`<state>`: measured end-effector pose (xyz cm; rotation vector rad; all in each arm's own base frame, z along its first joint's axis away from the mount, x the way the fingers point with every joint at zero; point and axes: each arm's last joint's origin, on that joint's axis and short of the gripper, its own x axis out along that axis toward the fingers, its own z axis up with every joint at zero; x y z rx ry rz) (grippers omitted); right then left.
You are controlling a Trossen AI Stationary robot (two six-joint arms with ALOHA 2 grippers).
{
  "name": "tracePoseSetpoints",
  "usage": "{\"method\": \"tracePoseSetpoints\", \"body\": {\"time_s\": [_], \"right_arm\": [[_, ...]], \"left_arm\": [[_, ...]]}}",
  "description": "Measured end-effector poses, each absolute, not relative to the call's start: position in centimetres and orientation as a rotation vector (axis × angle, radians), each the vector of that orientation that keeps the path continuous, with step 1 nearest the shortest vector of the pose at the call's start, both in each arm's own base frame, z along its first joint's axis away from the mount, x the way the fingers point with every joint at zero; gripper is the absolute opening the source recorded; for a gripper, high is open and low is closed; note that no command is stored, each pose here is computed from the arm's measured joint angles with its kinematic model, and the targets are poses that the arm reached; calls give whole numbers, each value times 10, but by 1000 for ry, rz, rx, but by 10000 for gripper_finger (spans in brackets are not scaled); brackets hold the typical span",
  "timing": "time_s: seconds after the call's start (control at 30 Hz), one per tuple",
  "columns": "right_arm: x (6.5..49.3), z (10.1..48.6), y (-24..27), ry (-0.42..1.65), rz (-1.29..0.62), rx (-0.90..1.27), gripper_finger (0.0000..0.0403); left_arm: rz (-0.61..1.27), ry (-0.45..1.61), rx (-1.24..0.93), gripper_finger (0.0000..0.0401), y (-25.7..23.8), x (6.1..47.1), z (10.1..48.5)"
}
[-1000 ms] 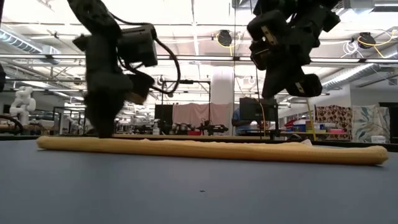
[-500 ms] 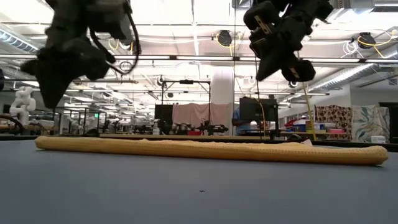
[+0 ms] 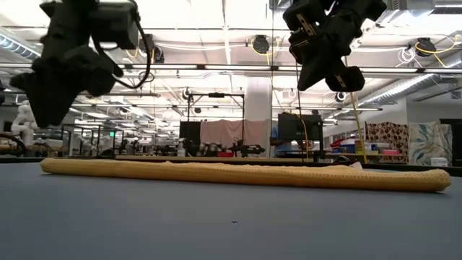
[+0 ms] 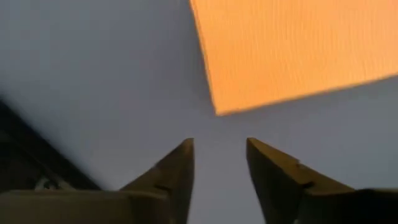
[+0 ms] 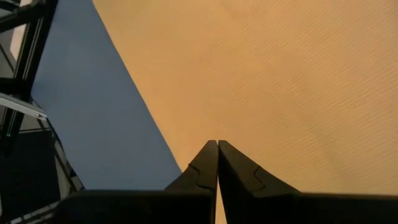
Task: Roll towel
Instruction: Roll the yellow towel
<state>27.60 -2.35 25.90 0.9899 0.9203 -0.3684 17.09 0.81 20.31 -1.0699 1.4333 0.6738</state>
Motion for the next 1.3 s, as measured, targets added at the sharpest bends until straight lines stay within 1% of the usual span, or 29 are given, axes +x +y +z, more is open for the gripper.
{"method": "tracePoseSetpoints", "body": {"time_s": [0.07, 0.2, 0.43, 0.57, 0.7, 0.8, 0.9, 0.97, 1.1, 1.13, 1.3], "right_arm": [[276, 259, -21, 926, -361, 990, 4], [277, 259, -12, 943, -332, 984, 4], [277, 259, 0, 966, -295, 979, 4], [277, 259, 1, 958, -311, 969, 4], [277, 259, 0, 955, -313, 968, 4], [277, 259, 0, 952, -312, 967, 4], [277, 259, 0, 951, -314, 966, 4], [277, 259, 0, 946, -323, 961, 4], [278, 259, -1, 918, -364, 951, 4], [279, 260, -2, 910, -363, 951, 4], [281, 262, -2, 868, -362, 950, 4]], "left_arm": [[630, 1407, -1090, 172, 8, 173, 196], [593, 1373, -1117, 178, 8, 175, 187], [646, 1392, -1120, 178, 8, 165, 165], [622, 1355, -1126, 176, 8, 165, 154], [603, 1331, -1163, 165, 7, 164, 146], [610, 1333, -1164, 150, 7, 162, 143], [621, 1314, -1134, 123, 8, 163, 143], [603, 1298, -1101, 94, 8, 164, 143], [547, 1230, -1038, 17, 7, 171, 145], [547, 1215, -1029, 10, 7, 173, 145], [558, 1227, -1012, 6, 4, 171, 145]]}}
